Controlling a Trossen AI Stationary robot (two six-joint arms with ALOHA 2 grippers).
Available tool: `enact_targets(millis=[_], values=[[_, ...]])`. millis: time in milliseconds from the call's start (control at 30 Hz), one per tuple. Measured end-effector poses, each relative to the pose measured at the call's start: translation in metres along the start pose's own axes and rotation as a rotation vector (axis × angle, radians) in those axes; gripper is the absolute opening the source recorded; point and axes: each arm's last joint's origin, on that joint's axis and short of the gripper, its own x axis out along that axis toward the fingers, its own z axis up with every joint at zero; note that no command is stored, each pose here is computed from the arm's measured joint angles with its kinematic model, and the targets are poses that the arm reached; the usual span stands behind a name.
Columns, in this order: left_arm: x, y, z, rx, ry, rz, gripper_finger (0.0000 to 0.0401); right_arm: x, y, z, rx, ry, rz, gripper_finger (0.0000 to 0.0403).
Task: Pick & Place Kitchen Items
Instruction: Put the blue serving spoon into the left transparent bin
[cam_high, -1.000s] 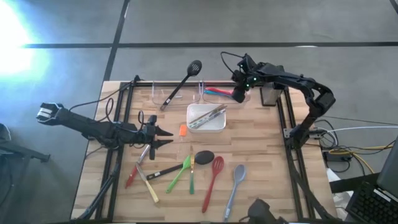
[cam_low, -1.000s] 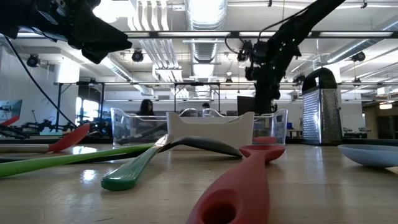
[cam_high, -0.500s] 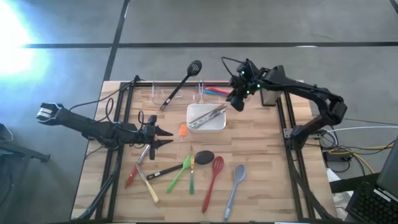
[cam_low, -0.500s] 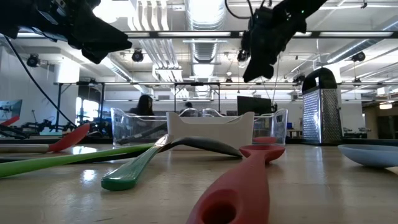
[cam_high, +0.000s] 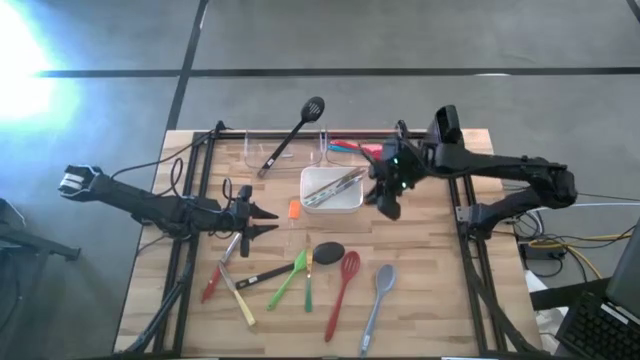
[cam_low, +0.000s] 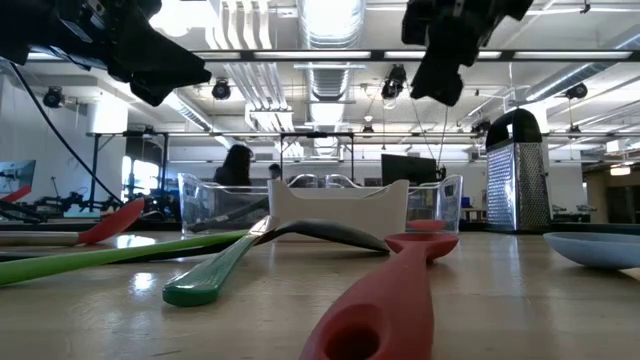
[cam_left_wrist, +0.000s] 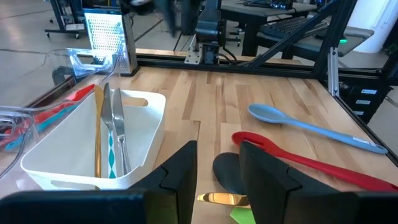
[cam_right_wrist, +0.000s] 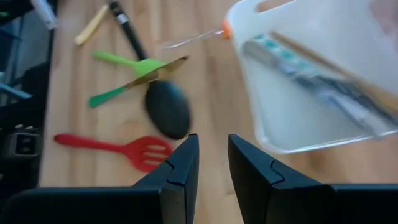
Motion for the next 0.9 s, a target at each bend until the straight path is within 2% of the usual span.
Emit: enact_targets(millis=[367,633,900], values=[[0.000,0.000,0.000,-0.068,0.000,0.000,0.0124,0.001,0.062,-0.042,-0.001,-0.036,-0.125,0.0054],[0.000,0.000,0.000,-0.099,0.000,-0.001,0.0124,0.007,0.102,-0.055,-0.042,-0.101,-0.097,0.0049],[-0.001,-0.001,0.001,-0.133,0.001,-0.010,0.0124,0.010,0.128,-0.070,-0.044,-0.181,-0.093,0.0047]])
